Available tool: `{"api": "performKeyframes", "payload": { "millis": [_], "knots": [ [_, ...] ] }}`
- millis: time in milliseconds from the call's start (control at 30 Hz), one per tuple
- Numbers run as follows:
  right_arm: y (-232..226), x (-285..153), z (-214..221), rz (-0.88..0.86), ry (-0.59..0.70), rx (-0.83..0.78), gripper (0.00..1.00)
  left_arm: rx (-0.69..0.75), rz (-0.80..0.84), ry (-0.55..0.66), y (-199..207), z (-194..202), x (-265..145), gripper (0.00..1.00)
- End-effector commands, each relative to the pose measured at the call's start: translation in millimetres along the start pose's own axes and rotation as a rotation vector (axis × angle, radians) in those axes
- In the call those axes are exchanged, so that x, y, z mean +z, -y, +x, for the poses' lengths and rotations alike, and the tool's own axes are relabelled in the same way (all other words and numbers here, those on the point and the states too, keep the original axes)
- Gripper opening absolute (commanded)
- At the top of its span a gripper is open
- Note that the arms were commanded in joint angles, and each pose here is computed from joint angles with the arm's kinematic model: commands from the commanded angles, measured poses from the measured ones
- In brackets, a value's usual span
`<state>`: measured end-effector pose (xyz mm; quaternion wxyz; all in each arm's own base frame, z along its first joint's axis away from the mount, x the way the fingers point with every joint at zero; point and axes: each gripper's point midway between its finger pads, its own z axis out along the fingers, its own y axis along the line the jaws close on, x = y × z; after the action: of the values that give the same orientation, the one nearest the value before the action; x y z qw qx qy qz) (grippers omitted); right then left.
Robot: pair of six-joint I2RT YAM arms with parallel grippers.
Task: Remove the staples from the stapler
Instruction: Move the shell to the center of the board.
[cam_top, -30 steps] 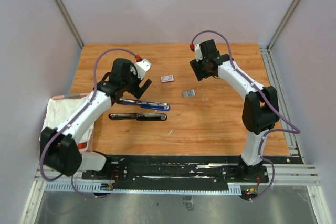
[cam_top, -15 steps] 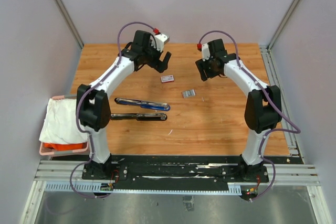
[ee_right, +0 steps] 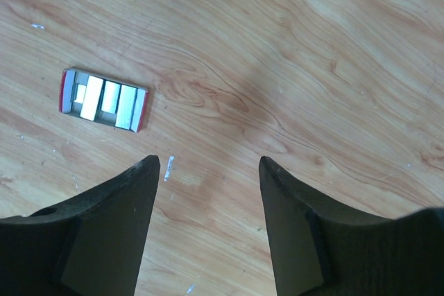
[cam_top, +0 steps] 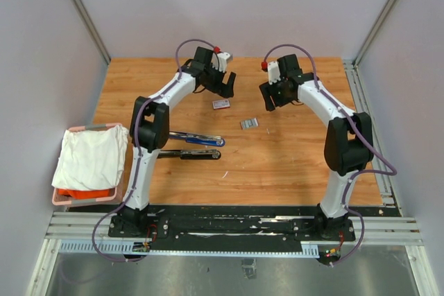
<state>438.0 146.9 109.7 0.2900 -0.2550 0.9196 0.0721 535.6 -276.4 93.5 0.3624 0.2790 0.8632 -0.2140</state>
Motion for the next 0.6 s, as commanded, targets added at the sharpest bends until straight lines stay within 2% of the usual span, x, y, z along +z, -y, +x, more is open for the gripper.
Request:
{"api": "performKeyframes", "payload": {
  "millis": [0, 200, 567],
  "knots": [
    [7.1, -3.1, 12.6, -0.042, -0.017, 0.024, 0.61, -0.008, 0.071, 0.024, 11.0, 0.4, 11.8, 0.98],
    [0.1, -8.0, 17.3, -0.077, -0.014, 0.005, 0.61, -0.017, 0.114, -0.011, 15.0, 24.0, 22.7, 0.98],
    [-2.0, -14.8, 21.7, -0.085, -0.01, -0.004, 0.61, 0.075, 0.188, -0.085, 25.1, 69.9, 20.7, 0.98]
  ]
}}
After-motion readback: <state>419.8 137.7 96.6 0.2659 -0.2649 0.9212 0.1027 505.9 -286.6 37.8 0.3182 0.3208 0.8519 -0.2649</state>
